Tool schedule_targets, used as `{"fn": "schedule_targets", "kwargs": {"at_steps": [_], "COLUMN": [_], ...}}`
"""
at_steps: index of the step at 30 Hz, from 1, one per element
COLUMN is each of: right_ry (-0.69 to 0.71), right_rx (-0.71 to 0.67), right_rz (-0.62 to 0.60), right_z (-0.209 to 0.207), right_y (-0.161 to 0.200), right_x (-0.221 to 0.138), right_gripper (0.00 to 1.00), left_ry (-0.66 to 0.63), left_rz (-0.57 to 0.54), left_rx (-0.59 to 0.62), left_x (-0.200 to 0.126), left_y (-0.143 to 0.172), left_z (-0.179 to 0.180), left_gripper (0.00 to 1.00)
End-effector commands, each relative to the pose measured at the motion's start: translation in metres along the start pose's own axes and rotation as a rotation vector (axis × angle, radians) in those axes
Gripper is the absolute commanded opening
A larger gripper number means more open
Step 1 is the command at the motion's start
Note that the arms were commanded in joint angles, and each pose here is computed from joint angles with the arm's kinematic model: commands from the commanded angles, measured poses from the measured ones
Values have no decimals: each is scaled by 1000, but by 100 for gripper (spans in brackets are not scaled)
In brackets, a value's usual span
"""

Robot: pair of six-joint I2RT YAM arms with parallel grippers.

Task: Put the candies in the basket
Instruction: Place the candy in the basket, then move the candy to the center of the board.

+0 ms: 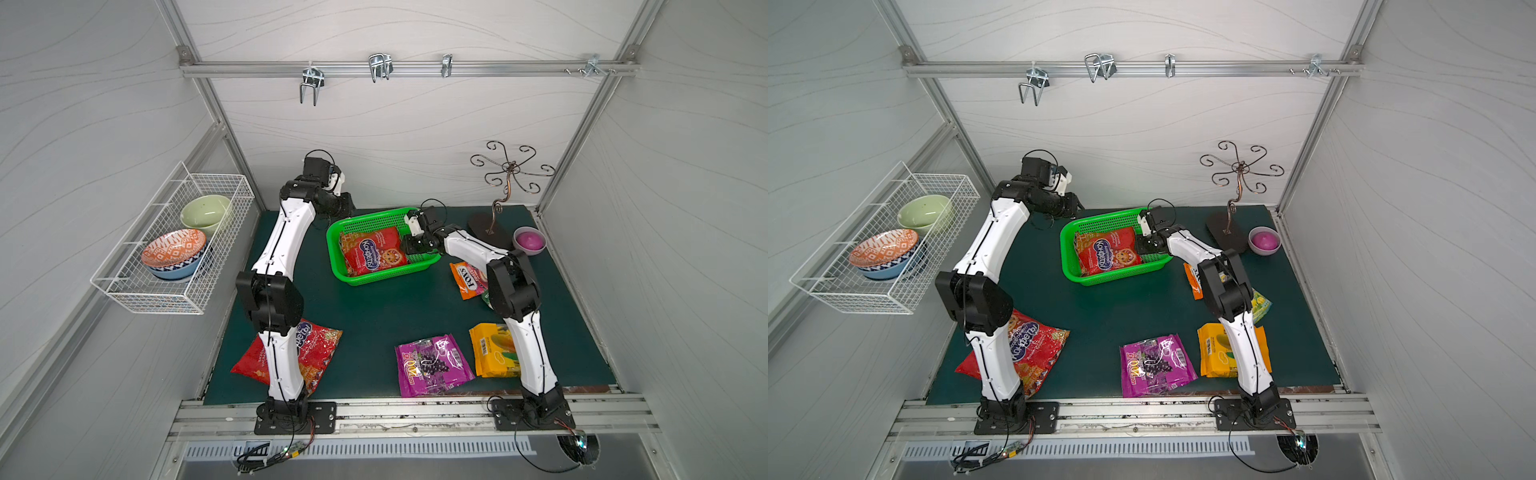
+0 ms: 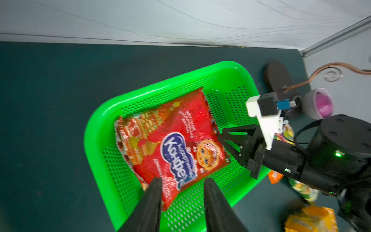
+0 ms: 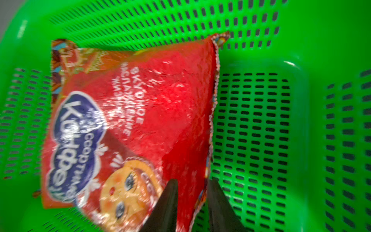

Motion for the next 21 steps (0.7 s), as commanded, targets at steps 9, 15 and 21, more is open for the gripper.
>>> {"fn": "schedule_targets", "kwargs": {"at_steps": [9,15,21], "right_ry": [293,422,-159], "right_rx": [-457,-608,-844], "right_rz": [-211,-290,-283], "right_z": [43,56,131], "right_y": [-60,-44,14], "right_x": [-163,-222,-237], "right_gripper": [60,99,99], "left_ry": [69,-69,-186], "left_rz": [120,171,201], "left_rx": [219,285,185], "left_x": [-59,-75,-81], "left_y": [61,100,116], "left_z": [-11,20,75], "left_gripper": [45,45,45]}}
Point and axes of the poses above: each gripper's point midway between its finger pads, its own x axis out along the fingers, its own z axis along the line the jaws close on, y = z × x, the point moved 5 cm from there along -x, back along the fingers, and after that the axes turned 14 degrees about -x, right-handed, at the moved point
